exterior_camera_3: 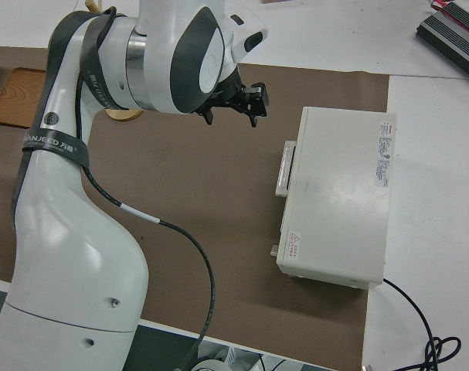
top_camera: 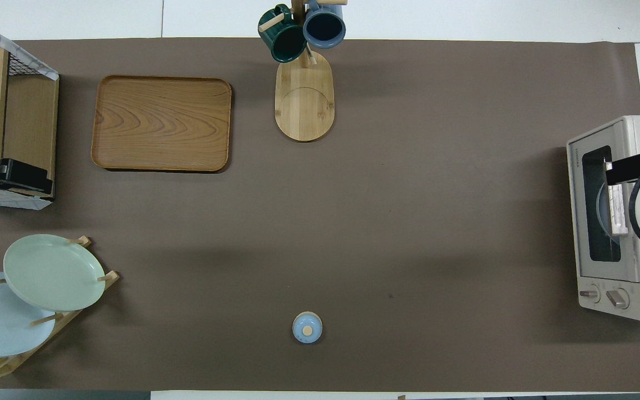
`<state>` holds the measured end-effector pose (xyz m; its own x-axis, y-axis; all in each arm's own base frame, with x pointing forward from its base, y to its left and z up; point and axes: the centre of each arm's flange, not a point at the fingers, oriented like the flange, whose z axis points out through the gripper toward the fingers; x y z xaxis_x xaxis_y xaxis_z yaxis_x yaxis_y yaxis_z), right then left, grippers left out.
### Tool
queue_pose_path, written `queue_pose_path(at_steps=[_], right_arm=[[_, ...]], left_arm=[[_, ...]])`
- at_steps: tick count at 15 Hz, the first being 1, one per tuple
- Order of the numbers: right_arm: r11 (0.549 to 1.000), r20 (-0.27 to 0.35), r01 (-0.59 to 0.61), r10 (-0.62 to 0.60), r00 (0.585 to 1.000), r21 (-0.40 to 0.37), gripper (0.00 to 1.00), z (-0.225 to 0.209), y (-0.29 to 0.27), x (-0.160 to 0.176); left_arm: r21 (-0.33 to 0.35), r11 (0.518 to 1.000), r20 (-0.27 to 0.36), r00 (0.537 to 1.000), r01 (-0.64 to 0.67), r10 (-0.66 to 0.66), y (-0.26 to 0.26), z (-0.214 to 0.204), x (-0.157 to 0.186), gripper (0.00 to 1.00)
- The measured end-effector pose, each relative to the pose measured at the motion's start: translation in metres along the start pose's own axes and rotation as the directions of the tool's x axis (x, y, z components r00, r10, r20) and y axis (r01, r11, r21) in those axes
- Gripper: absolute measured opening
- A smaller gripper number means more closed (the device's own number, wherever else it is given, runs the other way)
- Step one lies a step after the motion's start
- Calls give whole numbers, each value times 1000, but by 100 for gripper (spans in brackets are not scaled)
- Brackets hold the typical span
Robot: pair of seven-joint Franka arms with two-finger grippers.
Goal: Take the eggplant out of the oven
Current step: 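Reach the right gripper to the toaster oven door handle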
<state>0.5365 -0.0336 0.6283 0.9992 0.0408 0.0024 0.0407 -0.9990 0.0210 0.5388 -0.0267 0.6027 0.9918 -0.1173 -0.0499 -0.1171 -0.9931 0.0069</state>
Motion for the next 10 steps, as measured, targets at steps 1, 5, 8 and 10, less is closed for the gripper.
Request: queue_pose_path(at_steps=[1,5,8,10], right_arm=[[1000,4,2,-2,1000,0,68,2,0,0],[1000,10,-26,26,1000,4,28,34,15,-5],[997,23,-76,76,997,-4,1,67,22,-11],[995,46,-81,84,995,-61,1,88,27,-13]], left_arm=[[0,1000,0,1000,0,0,0,0,0,100],[0,1000,0,1000,0,0,0,0,0,100],[0,1000,0,1000,0,0,0,0,0,100],[0,1000,0,1000,0,0,0,0,0,100]])
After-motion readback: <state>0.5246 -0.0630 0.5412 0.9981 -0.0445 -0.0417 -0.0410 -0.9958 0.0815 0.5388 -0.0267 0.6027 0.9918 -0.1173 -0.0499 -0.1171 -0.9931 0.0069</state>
